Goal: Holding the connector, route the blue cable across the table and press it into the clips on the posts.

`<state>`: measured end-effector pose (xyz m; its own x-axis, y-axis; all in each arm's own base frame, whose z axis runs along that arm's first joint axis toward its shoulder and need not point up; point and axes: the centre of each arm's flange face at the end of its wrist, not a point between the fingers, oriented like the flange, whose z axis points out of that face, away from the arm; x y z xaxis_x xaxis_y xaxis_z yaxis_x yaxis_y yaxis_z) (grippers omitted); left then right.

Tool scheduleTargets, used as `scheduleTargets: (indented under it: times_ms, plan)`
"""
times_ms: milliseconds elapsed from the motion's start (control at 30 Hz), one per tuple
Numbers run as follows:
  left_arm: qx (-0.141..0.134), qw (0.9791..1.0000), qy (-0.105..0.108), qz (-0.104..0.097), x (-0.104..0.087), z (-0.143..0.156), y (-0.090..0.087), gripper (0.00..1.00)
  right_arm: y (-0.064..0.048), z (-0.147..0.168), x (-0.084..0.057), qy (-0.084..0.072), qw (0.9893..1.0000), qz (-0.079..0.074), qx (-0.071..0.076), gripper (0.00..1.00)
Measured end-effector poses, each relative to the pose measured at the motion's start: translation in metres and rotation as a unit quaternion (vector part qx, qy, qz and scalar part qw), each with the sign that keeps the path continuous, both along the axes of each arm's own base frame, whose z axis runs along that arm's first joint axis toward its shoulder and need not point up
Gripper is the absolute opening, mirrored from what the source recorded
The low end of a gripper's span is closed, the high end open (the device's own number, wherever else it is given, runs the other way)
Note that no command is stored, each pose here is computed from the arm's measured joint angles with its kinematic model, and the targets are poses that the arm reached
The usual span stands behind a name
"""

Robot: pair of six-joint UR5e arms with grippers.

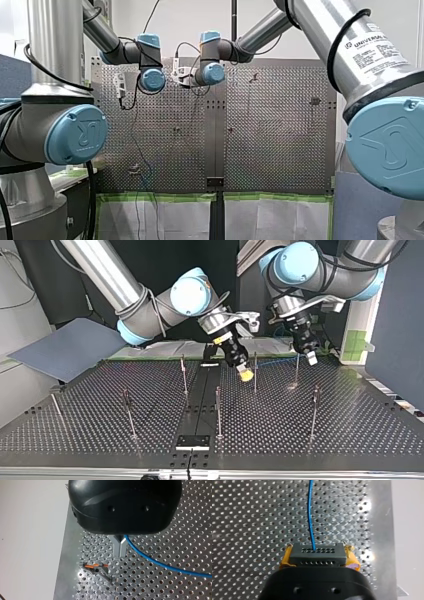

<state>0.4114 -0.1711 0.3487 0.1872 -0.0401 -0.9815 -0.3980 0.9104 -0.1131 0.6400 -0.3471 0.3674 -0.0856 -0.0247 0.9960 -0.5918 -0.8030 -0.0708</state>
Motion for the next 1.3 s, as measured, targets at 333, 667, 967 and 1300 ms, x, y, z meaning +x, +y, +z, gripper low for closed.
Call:
scheduleTargets:
  times_ms: [333,667,967,1300]
  plan:
    - [0.001,1.0000,-0.001,0.002,0.008,0.008,0.007,0.00,-0.006,0.024,0.011,-0.020,0.9997,0.010,-0.010,0.00]
    - [-0.001,0.9998,-0.012,0.015,0.022,0.029,0.018,0.00,-0.009,0.004,0.022,-0.008,0.9998,0.018,0.000,0.00]
    - [0.001,0.9997,-0.017,0.018,0.030,0.033,0.030,0.00,-0.014,0.007,0.030,-0.016,0.9997,0.020,-0.003,0.00]
    - [0.006,0.9996,-0.027,-0.006,0.042,0.036,0.037,0.00,-0.017,0.014,0.040,-0.022,0.9993,0.028,-0.007,0.00]
